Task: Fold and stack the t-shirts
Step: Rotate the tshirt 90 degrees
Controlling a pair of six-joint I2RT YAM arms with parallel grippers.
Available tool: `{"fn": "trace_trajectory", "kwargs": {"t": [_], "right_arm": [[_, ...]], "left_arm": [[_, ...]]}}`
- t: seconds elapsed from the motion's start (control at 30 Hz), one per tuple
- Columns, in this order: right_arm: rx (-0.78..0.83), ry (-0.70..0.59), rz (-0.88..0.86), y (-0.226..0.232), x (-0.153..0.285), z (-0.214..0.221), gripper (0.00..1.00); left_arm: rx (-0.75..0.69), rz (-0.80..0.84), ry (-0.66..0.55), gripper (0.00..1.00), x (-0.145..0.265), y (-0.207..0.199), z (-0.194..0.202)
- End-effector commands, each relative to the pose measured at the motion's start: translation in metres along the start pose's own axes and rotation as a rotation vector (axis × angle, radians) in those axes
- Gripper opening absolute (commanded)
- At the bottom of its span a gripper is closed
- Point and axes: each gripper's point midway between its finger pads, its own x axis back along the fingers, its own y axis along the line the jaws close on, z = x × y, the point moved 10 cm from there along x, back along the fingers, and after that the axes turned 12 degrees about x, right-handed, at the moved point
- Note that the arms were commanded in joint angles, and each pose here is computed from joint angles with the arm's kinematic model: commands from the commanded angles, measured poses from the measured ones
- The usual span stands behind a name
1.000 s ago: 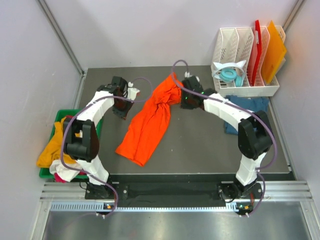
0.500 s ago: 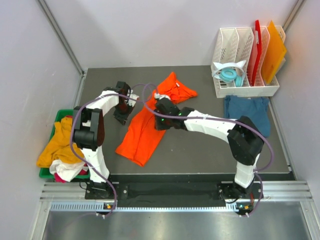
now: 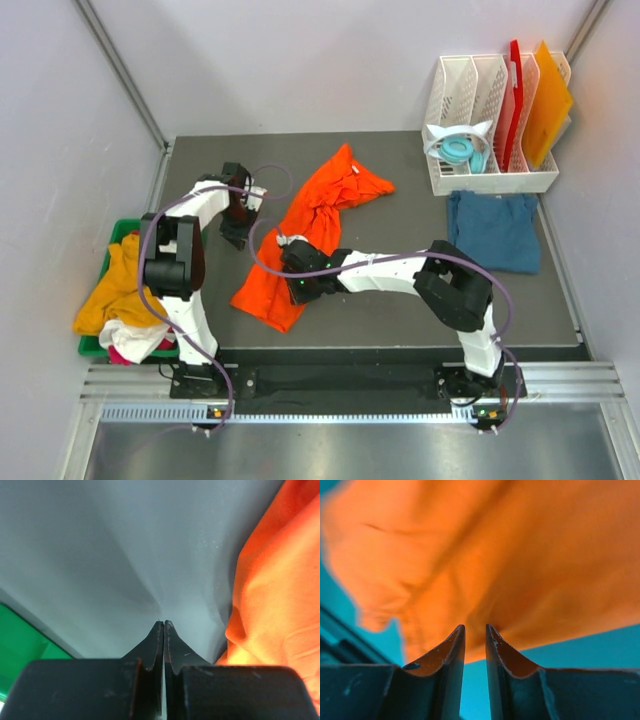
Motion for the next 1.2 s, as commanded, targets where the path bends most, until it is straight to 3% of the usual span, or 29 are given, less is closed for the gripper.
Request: {"fn": "trace_trajectory", "kwargs": {"t": [0.0,0.37,0.57,1.17], "right_arm": [[-0.018,0.021,0.029,-0.006,-0.010,0.014,0.23],[-0.106,0.282,0.223,-0.041,-0.010,0.103,0.31],[-0.174,0.340,0.290,-0.056,0.015,0.145,0.32],[-0.462,0.313,0.544,-0.082,0.078,0.195,0.36]], "left_arm": [[0.040,0.022,-0.034,0.00,0.007,-0.001,-0.002],[0.037,0.014,-0.063,0.00,0.015,0.000,-0.005],[0.029,0.017,-0.069,0.00,0.017,0.000,-0.005],[0.011,0.041,-0.101,0.00,0.031,-0.002,-0.004]]}}
